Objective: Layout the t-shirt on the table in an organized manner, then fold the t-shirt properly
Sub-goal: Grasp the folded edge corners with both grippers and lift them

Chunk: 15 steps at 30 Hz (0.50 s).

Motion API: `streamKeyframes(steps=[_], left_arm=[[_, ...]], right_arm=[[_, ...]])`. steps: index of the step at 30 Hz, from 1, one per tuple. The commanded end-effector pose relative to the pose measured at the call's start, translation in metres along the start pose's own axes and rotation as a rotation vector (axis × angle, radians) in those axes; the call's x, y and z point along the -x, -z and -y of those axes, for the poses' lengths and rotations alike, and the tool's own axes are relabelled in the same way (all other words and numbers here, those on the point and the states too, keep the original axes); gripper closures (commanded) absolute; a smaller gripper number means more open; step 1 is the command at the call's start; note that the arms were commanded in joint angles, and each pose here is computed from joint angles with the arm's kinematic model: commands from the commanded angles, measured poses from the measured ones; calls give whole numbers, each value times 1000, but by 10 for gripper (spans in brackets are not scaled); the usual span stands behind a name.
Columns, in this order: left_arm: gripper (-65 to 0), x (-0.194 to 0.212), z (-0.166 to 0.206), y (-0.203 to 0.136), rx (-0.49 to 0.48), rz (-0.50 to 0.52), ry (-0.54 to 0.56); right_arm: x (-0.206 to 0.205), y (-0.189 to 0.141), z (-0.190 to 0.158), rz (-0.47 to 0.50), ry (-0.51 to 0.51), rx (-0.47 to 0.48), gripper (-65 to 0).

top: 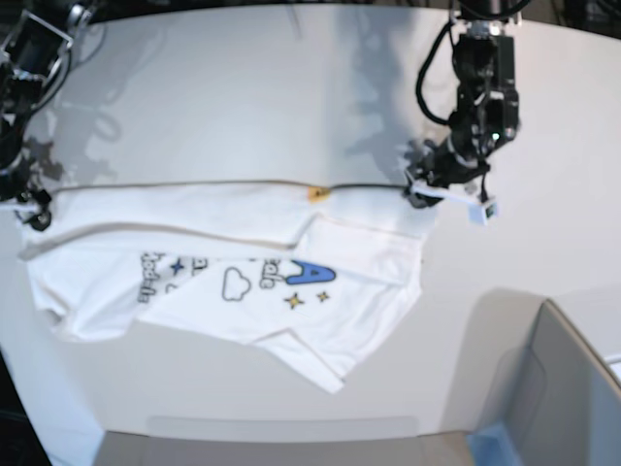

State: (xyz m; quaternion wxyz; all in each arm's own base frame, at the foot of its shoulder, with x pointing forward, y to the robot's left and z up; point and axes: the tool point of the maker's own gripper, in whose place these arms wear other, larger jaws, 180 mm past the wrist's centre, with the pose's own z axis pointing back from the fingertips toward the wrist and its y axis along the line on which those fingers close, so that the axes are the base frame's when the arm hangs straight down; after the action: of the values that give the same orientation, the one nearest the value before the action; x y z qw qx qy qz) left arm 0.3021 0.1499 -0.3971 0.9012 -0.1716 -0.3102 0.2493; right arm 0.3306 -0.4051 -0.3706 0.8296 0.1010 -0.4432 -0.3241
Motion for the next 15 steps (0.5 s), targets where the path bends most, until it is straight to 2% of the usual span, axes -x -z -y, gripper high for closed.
streamKeyframes(steps=[1, 3, 6, 15], left_arm=[[-273, -15, -1, -2, -4, 40, 13], [-273, -12, -12, 3, -31, 29, 1], [-273, -24, -22, 3, -52, 87, -18], [-274, -21, -6, 5, -9, 90, -40]], right_arm=[[-27, -5, -6, 63, -26, -19, -338], [-27, -5, -6, 63, -26, -19, -338], [-28, -5, -6, 63, -27, -19, -338], [-27, -5, -7, 61, -28, -21, -337]])
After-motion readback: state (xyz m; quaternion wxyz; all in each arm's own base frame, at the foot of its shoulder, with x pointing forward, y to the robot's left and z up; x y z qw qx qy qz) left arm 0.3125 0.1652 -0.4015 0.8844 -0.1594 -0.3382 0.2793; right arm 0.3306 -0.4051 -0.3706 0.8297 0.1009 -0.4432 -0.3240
